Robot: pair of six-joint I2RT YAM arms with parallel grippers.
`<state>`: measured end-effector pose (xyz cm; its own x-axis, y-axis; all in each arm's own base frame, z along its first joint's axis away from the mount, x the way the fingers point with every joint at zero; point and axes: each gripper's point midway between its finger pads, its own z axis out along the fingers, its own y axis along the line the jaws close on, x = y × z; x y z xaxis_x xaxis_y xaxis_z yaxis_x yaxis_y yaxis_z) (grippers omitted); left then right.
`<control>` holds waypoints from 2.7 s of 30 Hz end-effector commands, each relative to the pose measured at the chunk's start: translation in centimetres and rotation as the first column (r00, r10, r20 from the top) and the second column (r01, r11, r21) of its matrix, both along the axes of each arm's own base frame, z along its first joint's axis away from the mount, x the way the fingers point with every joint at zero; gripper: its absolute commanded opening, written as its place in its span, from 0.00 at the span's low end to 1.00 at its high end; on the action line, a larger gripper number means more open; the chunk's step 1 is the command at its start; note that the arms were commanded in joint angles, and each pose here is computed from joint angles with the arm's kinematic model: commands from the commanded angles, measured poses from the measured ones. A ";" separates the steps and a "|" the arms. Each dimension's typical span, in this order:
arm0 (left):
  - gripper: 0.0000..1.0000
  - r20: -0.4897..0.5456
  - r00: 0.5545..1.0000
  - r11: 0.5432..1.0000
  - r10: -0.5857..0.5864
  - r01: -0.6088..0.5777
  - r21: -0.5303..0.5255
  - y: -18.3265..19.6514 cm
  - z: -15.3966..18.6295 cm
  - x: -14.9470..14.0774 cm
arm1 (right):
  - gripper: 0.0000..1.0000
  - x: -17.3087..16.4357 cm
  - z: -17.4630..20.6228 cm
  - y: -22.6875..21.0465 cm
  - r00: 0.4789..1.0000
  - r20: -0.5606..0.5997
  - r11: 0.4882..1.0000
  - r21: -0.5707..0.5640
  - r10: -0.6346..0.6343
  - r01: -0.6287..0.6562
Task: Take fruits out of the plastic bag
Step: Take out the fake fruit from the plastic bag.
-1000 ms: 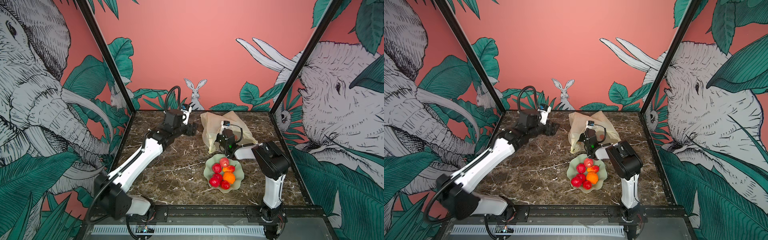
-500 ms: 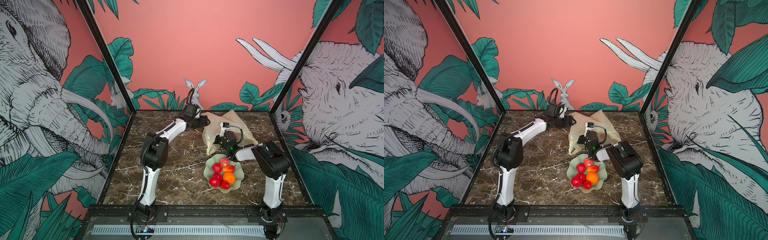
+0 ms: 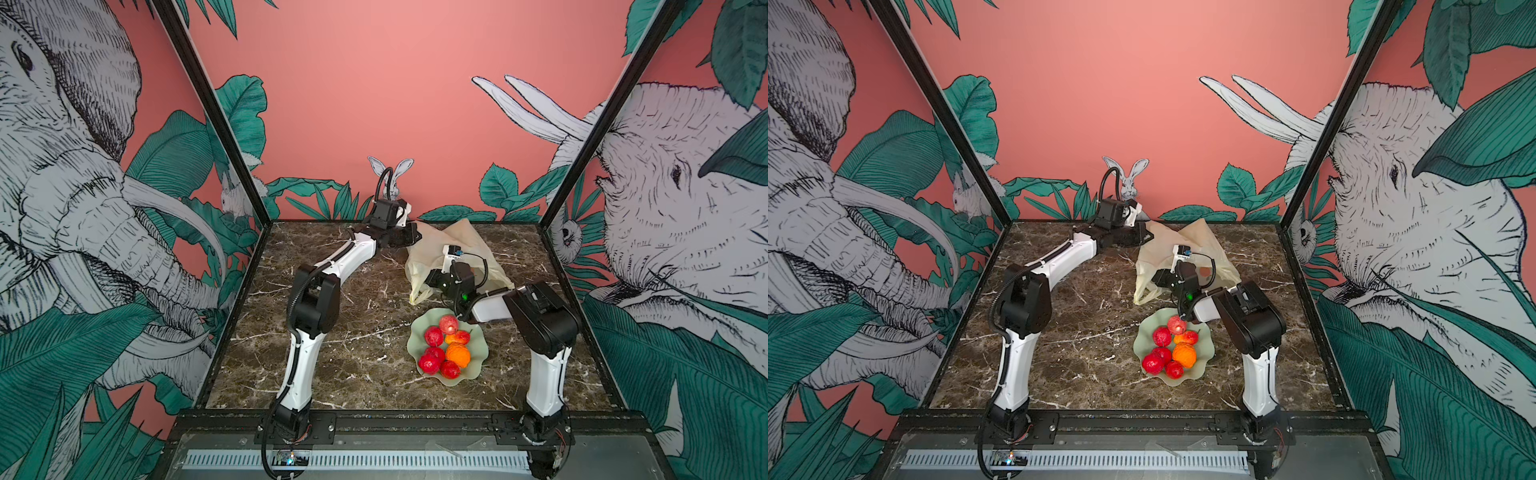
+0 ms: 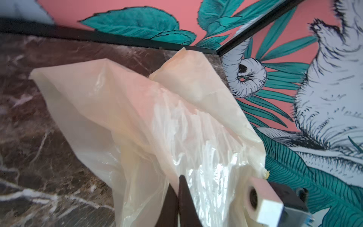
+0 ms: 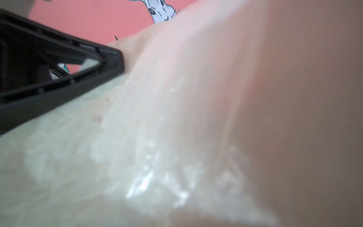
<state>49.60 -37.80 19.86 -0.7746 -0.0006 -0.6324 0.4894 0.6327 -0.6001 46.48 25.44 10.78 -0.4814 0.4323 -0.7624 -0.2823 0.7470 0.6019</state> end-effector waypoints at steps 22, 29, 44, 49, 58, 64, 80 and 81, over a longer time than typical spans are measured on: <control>0.00 -0.048 0.998 0.999 0.041 -0.042 -0.020 5.2 -1.5 -4.9 | 0.73 0.5 1.5 -9.1 0.977 -0.121 0.983 -0.077 -0.173 0.165; 0.00 -0.063 0.998 0.998 0.005 -0.009 -0.059 4.5 -2.4 -5.0 | 0.72 1.7 0.9 -7.8 0.987 -0.137 0.991 -0.111 -0.086 0.071; 0.00 -0.130 0.991 0.997 -0.030 0.019 -0.079 4.2 -4.9 -5.2 | 0.75 3.7 -0.6 0.5 0.980 -0.100 0.985 -0.017 0.172 -0.174; 0.00 -0.145 0.989 0.996 -0.023 0.011 -0.087 4.4 -5.3 -5.0 | 0.74 3.5 -1.2 2.6 0.967 -0.088 0.970 -0.011 0.241 -0.243; 0.00 -0.174 0.983 0.995 0.052 -0.065 -0.071 7.4 -7.2 -3.7 | 0.73 3.4 -2.8 4.2 0.955 -0.129 0.957 -0.076 0.268 -0.279; 0.00 -0.247 0.952 0.977 0.181 -0.203 -0.066 11.0 -10.9 -2.1 | 0.69 2.7 -2.1 4.7 0.947 -0.114 0.939 -0.140 0.300 -0.315; 0.00 -0.365 0.926 0.958 0.096 -0.186 -0.220 9.3 -11.3 -1.1 | 0.70 4.4 1.2 6.6 0.944 -0.039 0.922 -0.204 0.328 -0.329; 0.00 -0.354 0.931 0.957 0.085 -0.175 -0.232 9.2 -10.5 -1.1 | 0.69 4.6 1.6 6.7 0.945 -0.026 0.925 -0.199 0.326 -0.324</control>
<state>48.02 -27.58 4.49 -0.9360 -0.2543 -0.2433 0.0683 0.5467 -0.8345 50.32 31.50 9.90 -0.6239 0.0762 -0.7778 -0.5006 0.7254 0.4725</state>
